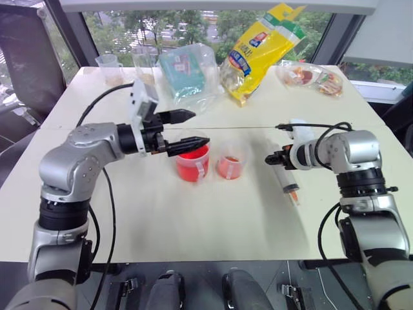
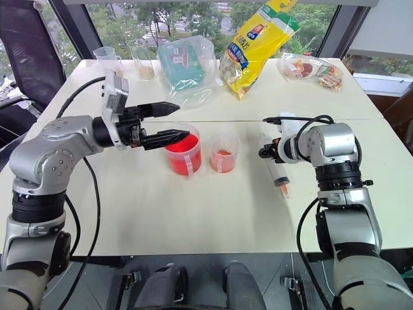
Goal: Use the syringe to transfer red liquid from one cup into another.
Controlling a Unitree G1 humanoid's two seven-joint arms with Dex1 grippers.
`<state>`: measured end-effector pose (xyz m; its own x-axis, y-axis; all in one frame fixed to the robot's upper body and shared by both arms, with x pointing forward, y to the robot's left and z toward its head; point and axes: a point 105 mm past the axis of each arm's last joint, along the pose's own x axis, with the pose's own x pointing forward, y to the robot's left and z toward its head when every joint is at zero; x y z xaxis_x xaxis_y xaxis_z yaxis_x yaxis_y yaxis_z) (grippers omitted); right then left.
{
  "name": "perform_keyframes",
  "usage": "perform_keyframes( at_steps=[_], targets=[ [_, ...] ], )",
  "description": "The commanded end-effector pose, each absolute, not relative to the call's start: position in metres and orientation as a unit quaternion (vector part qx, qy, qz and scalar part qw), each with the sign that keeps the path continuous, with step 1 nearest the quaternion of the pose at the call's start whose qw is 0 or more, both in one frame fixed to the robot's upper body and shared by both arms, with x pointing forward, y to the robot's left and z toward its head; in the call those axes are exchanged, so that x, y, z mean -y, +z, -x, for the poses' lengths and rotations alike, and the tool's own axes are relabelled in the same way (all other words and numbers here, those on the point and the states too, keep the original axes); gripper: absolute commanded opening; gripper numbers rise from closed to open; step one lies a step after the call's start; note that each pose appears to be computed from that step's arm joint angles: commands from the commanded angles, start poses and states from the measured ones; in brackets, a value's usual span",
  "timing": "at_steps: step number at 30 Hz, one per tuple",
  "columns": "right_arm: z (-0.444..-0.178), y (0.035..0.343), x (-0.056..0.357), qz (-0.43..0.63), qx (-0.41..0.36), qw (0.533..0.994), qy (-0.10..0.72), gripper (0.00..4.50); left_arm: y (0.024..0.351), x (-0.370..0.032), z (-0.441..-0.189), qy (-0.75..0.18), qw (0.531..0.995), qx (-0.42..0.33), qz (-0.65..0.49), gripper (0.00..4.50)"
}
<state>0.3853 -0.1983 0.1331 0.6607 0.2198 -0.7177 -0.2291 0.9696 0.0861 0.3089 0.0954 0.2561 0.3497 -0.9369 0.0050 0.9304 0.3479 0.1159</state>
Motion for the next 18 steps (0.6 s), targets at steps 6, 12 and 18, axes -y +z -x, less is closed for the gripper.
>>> perform_keyframes(
  at_steps=[6,12,18],
  targets=[
    [-0.387,0.177,0.194,0.035,-0.320,0.934,0.157,4.45,0.270,-0.110,-0.295,-0.558,0.828,0.044,-0.040,4.50],
    [-0.344,0.245,0.173,0.099,-0.181,0.926,0.316,4.45,0.263,-0.128,-0.282,-0.547,0.835,0.011,-0.064,4.50],
    [-0.301,0.261,0.170,0.117,-0.135,0.893,0.412,4.45,0.260,-0.136,-0.274,-0.538,0.841,-0.003,-0.061,4.50]
  ],
)
